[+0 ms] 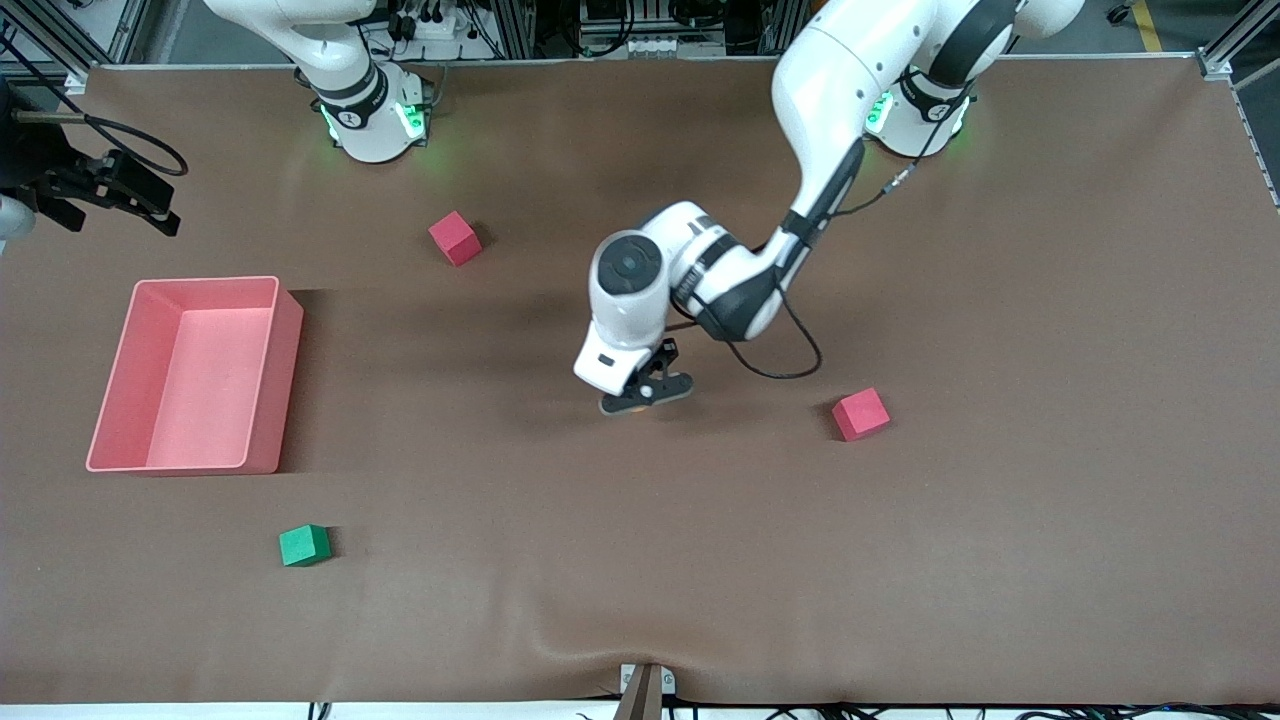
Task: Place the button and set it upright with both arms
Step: 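Lift the button with the left gripper and turn it cap up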
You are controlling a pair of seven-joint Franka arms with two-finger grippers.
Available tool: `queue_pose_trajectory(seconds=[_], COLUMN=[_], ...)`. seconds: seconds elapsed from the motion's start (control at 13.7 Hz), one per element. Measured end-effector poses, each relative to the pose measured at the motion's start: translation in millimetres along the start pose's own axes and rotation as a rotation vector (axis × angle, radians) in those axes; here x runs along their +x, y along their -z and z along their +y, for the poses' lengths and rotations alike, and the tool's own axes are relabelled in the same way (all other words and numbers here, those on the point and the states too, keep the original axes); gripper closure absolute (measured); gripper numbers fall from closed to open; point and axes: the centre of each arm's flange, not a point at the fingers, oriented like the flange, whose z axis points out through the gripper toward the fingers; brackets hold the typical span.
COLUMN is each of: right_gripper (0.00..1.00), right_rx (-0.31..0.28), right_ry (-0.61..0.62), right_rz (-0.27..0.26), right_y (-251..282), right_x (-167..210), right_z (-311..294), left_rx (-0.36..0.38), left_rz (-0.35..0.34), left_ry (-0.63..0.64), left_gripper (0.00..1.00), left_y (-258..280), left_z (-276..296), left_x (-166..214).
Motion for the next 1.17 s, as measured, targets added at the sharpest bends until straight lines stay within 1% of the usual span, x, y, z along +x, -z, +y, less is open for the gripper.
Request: queue_pose_trajectory(seconds=[0.07, 0.37, 0.59, 0.73, 0.88, 1.02, 1.17], right_gripper=[0.00, 0.00, 0.00, 0.00, 0.00, 0.00, 0.00], right_rx=[0.000, 0.000, 0.000, 0.001, 0.001, 0.002, 0.002], right_ry=[0.000, 0.000, 0.000, -0.001, -0.002, -0.002, -0.002], right_rz=[-0.001, -0.007, -0.005, 0.003, 0.007, 0.008, 0.013], right_y=[0, -4, -4, -3, -3, -3, -2], right_x=[0, 3, 3, 4, 5, 5, 5], right_z=[0, 0, 0, 0, 1, 1, 1], left_rx=[-0.010, -0.096, -0.116, -0.134, -0.153, -0.176, -0.197], left_rz=[0.055, 0.214, 0.369, 0.478, 0.568, 0.653, 0.714], left_ry=[0.010, 0.044, 0.040, 0.037, 0.024, 0.004, -0.013], left_gripper=[0.59, 0.59, 0.59, 0.59, 0.59, 0.59, 0.59], left_y=[3, 11, 5, -6, -23, -46, -66], left_z=[8, 33, 47, 56, 60, 59, 57], left_x=[-9, -39, -77, -110, -136, -154, -165])
